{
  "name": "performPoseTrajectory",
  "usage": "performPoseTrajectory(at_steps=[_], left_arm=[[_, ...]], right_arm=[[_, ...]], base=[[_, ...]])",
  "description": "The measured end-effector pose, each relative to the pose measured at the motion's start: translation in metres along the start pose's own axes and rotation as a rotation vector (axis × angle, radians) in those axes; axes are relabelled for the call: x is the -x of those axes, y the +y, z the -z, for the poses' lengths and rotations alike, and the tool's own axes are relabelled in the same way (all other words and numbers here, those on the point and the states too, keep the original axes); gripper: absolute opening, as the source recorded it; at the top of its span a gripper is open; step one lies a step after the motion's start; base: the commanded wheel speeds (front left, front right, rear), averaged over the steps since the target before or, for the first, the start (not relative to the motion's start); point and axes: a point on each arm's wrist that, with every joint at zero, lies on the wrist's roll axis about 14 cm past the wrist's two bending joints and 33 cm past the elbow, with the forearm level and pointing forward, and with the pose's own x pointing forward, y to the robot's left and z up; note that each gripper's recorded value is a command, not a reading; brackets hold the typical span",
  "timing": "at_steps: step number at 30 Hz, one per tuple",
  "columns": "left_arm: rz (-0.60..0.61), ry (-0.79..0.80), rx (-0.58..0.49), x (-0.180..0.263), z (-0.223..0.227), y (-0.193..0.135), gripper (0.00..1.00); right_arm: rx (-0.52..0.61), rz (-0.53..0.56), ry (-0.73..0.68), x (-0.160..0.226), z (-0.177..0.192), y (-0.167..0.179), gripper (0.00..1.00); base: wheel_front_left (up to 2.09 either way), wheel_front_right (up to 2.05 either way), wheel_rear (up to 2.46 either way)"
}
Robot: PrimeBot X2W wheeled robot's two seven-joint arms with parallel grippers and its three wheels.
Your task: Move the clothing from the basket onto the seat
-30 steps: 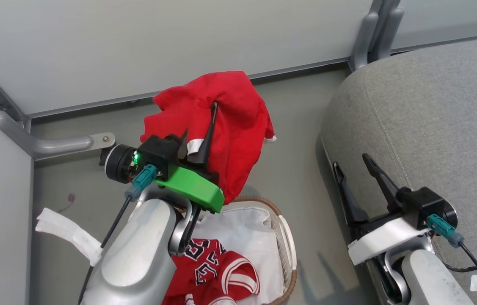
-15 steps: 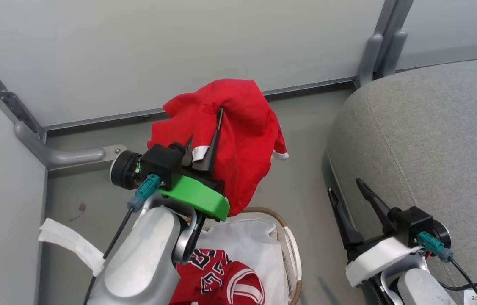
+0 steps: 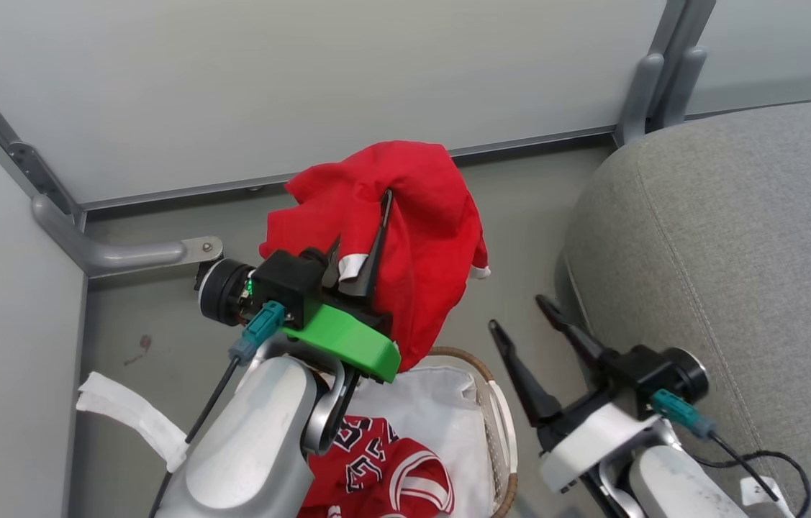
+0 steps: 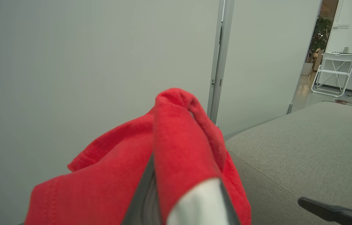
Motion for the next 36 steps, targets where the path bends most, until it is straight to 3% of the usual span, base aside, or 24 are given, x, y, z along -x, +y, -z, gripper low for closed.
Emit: performPoseTrajectory(at_steps=[8, 36], left_arm=[[-0.002, 0.012, 0.005, 0.002, 0.005, 0.001, 0.0], [0.046, 0.042, 0.008, 0.008, 0.011, -0.012, 0.0]], right_arm=[[0.005, -0.121, -0.015, -0.02, -0.006, 0.03, 1.0], [-0.028, -0.247, 0.125, -0.056, 0.039, 0.063, 1.0]], base=[[0.0, 0.0, 0.0], [0.0, 0.0, 0.0]])
